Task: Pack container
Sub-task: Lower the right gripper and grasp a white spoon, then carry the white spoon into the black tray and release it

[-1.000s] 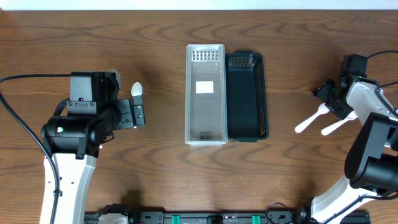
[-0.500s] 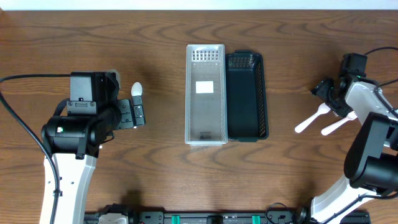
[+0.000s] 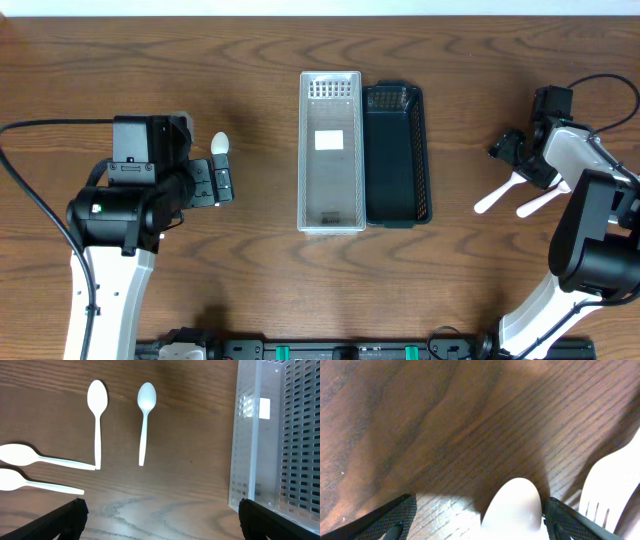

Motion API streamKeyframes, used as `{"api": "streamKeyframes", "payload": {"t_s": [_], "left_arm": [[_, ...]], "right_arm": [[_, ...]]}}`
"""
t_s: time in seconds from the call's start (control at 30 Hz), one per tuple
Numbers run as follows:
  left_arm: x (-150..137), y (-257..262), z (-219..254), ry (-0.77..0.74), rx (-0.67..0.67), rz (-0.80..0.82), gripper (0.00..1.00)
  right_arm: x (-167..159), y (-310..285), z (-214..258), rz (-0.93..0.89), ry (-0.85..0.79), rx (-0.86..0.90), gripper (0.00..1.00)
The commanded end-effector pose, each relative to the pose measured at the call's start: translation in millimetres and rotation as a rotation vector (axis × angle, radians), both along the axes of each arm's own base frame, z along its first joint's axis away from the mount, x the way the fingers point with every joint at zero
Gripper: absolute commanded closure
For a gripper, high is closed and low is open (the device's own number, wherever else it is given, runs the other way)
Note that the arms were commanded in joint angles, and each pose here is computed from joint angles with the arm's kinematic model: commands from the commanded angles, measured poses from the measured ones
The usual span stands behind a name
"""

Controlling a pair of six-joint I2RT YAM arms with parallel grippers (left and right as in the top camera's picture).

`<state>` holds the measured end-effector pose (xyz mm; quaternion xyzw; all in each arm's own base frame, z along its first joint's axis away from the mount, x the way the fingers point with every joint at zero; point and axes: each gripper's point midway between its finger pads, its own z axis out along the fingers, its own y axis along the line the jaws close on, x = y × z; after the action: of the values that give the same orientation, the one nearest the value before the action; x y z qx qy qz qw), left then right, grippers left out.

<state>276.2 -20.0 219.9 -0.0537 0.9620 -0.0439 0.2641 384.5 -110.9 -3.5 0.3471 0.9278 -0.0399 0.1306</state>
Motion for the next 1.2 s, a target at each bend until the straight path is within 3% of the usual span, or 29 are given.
{"api": "streamKeyframes", "payload": {"t_s": [0.0,0.17,0.97,1.17], "left_arm": [[2.4,-1.6,8.3,-0.021,0.001,-0.013,0.02],[2.4,-1.6,8.3,-0.021,0.001,-0.013,0.02],[2.4,-1.6,8.3,-0.021,0.001,-0.013,0.02],[2.5,-1.6,8.3,-0.022,0.001,-0.013,0.02]], "right_arm": [[-14.4,5.5,-19.6,-0.03,0.073,0.031,0.18],[-18.6,5.9,-20.2,-0.048,0.088,0.034,0.32],[-16.7,5.5,-19.9,-0.053,0.079,0.033,0.73],[-18.3,5.9,-20.1,-0.053,0.086,0.035,0.89]]}}
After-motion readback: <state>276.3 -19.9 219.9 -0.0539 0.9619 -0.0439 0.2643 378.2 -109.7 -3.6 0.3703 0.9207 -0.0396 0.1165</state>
